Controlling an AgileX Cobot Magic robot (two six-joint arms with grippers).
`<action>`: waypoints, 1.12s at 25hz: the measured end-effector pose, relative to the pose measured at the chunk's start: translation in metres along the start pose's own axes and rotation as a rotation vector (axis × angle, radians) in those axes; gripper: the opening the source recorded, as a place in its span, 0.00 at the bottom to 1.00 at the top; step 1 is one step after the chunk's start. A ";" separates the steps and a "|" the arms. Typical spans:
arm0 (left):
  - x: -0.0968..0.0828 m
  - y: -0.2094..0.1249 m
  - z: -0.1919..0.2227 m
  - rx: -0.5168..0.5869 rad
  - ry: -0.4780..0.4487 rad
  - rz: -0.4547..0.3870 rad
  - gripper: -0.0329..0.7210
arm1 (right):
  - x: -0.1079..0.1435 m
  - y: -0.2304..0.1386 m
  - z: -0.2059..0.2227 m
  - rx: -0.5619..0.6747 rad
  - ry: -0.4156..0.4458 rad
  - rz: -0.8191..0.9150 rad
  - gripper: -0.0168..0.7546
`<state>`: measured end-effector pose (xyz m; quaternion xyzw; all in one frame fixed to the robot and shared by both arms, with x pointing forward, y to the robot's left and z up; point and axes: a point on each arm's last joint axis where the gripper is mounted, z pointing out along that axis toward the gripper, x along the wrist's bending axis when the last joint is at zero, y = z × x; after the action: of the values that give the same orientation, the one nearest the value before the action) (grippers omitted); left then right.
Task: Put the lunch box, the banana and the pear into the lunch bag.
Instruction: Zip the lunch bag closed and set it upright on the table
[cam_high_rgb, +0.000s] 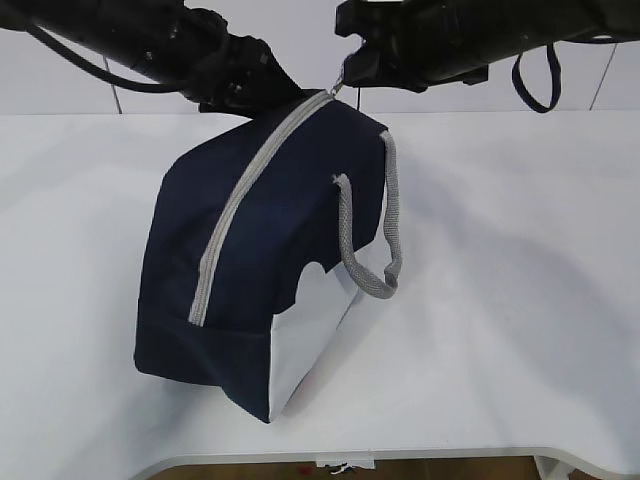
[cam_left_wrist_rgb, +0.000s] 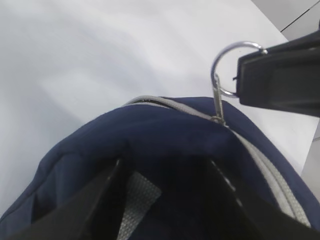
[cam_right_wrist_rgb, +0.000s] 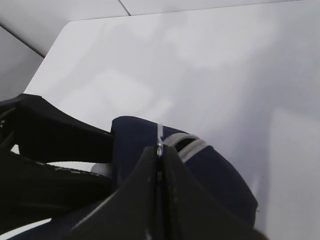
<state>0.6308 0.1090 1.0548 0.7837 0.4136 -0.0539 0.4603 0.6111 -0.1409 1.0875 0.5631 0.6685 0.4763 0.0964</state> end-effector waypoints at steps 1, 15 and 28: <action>0.000 0.000 0.001 0.004 0.002 0.003 0.56 | 0.000 0.000 0.000 0.000 0.001 0.001 0.01; -0.011 0.000 0.010 0.072 0.047 0.135 0.03 | 0.001 0.000 0.000 -0.001 0.013 0.000 0.01; -0.032 0.014 -0.046 0.125 0.056 0.263 0.03 | 0.001 0.003 0.000 -0.034 0.005 -0.021 0.01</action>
<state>0.6058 0.1220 1.1055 0.8595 0.3161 0.0031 0.4017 0.6128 -0.1403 1.0906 0.5530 0.6665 0.4879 0.1092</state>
